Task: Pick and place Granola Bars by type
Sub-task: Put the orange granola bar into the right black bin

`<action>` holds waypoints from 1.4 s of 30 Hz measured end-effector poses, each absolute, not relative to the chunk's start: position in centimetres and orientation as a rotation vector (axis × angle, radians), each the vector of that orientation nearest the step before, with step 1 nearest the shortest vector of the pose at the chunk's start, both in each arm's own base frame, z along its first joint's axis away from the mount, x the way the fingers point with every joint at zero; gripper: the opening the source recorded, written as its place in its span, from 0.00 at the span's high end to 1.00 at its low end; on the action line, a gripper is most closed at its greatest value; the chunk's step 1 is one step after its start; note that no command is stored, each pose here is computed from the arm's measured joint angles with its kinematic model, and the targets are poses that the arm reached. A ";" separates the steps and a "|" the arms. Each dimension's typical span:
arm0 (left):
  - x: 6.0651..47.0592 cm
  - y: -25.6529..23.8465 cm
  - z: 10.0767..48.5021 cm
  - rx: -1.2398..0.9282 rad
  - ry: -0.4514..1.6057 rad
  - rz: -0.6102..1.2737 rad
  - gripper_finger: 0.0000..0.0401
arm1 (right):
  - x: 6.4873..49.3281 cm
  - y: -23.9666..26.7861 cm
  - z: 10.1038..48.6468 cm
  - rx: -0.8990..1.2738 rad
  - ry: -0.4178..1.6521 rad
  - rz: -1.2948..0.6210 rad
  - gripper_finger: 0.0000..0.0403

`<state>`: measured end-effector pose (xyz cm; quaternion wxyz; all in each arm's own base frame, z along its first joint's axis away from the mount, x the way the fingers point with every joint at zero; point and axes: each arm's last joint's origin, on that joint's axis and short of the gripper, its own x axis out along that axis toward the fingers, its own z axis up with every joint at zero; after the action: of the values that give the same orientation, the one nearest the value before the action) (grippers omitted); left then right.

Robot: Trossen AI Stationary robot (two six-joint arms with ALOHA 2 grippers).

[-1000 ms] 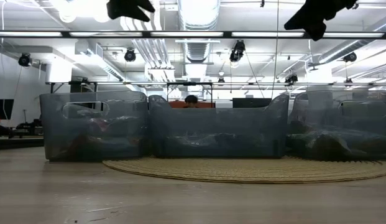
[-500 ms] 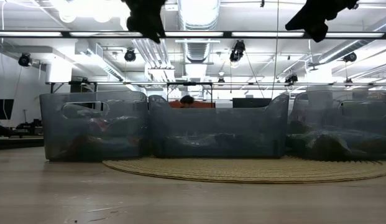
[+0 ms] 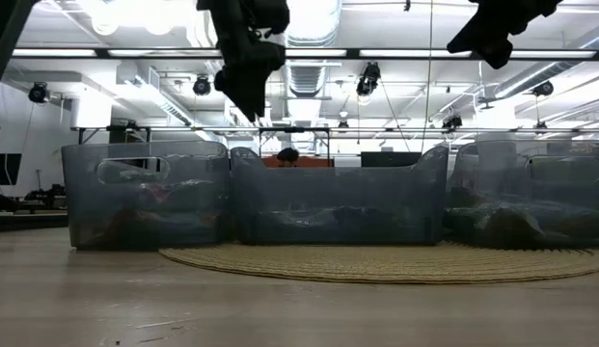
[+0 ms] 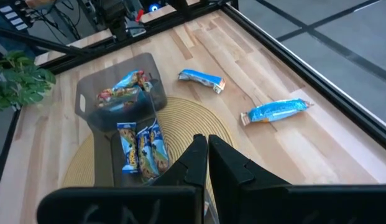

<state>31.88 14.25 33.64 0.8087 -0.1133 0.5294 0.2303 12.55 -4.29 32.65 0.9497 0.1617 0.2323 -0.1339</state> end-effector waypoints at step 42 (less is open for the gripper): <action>32.1 14.4 19.7 -0.432 1.256 0.559 0.49 | 12.4 -4.3 32.5 0.334 0.496 -0.276 0.98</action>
<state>32.09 14.35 19.73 0.7513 -0.1978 0.5752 0.2560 12.44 -4.26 32.45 0.9463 0.1642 0.2434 -0.1353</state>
